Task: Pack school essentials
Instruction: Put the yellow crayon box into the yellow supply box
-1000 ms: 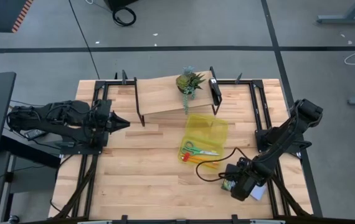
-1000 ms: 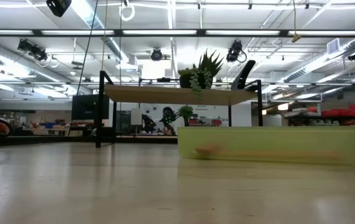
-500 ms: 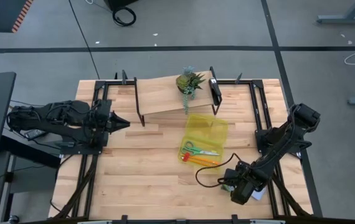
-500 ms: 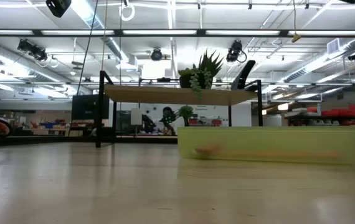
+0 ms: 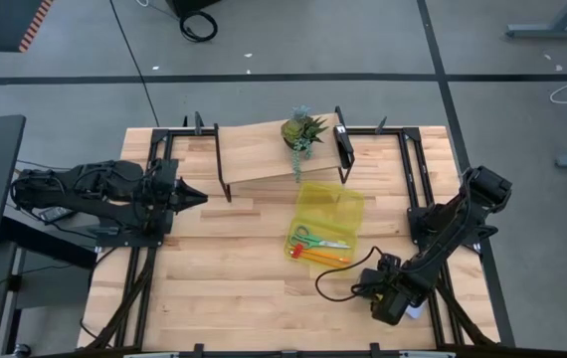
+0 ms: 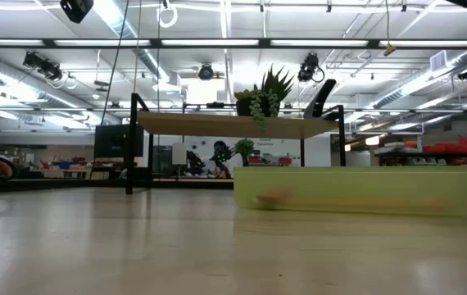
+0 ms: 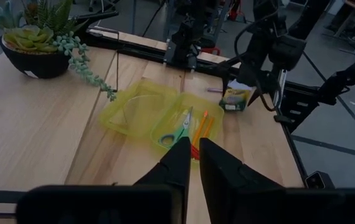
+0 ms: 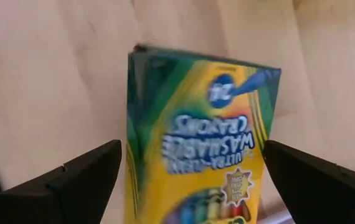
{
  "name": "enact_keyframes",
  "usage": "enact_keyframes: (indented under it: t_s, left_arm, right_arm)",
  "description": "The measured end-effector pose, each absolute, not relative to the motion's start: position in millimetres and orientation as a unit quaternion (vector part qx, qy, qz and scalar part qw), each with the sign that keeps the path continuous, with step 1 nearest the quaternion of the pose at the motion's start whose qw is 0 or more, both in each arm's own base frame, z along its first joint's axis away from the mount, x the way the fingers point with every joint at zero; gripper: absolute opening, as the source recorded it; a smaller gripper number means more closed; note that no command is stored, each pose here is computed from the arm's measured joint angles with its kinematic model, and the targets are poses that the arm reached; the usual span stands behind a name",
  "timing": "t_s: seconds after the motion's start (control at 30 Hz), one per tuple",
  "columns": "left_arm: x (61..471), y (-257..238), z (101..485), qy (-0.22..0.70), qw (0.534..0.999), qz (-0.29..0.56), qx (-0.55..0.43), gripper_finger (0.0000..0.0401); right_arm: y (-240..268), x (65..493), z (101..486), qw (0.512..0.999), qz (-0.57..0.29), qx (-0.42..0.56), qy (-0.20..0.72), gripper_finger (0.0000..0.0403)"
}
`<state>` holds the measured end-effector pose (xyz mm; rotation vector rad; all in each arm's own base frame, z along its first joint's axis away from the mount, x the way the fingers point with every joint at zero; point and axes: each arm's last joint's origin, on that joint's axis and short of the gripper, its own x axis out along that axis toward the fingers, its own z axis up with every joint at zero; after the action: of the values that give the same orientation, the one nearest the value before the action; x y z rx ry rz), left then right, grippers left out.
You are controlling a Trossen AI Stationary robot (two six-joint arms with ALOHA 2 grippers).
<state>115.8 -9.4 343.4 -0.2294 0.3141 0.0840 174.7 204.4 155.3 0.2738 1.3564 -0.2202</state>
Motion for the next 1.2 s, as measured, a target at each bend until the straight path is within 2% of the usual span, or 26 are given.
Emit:
enact_keyframes:
  t_s: [0.37,0.53,1.2]
  left_arm:
    - [116,-9,344,0.155,0.98,0.043,-0.116,0.0039]
    - [116,-9,344,0.155,0.98,0.044,-0.117,0.0041]
    - [116,-9,344,0.155,0.98,0.047,-0.113,0.0037]
  right_arm:
    - [198,169,140,0.764,-0.096,0.124,0.626,0.0399]
    - [198,170,140,0.773,-0.09,0.108,0.619,0.0381]
    - [198,169,143,0.764,-0.076,0.082,0.636,0.0163]
